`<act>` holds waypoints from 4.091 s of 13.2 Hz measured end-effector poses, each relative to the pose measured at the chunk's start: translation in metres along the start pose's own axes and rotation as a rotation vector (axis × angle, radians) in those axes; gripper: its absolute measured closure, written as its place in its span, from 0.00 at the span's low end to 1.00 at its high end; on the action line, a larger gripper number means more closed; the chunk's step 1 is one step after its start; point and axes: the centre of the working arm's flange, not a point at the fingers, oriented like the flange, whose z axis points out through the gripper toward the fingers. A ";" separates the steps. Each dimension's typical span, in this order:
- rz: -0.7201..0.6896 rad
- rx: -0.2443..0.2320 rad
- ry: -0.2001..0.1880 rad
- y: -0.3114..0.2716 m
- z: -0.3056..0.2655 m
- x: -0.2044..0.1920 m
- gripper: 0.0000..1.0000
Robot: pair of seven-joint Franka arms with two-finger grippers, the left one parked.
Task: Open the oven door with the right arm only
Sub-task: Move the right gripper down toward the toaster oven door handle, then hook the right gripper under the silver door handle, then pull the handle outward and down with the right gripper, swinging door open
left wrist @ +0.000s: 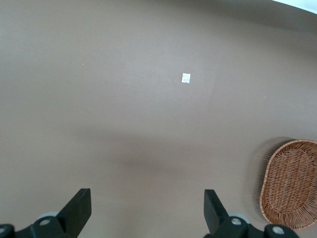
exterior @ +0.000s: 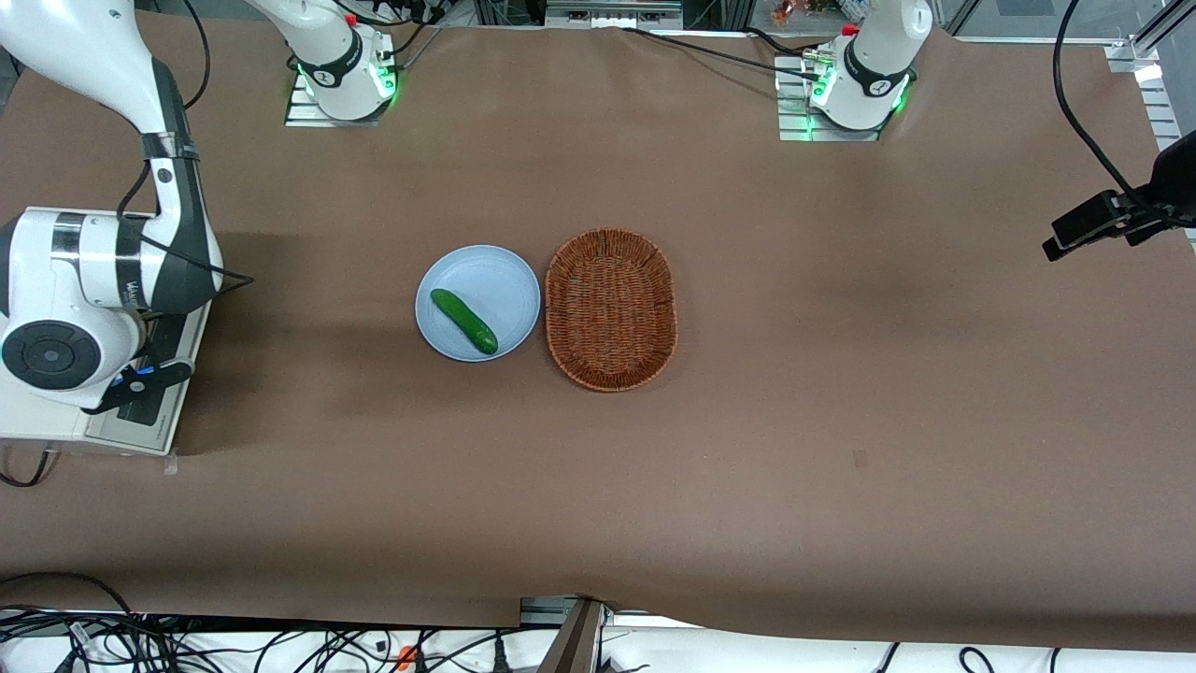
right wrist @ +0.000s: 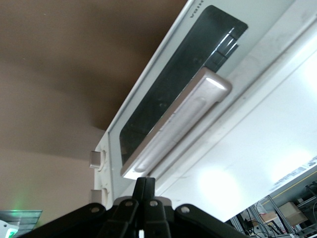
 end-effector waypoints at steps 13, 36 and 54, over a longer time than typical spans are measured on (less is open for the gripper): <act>-0.035 -0.030 0.017 0.006 0.021 0.017 0.99; -0.041 0.239 0.196 -0.103 0.077 0.131 0.99; 0.233 0.471 0.130 -0.133 0.064 0.143 0.91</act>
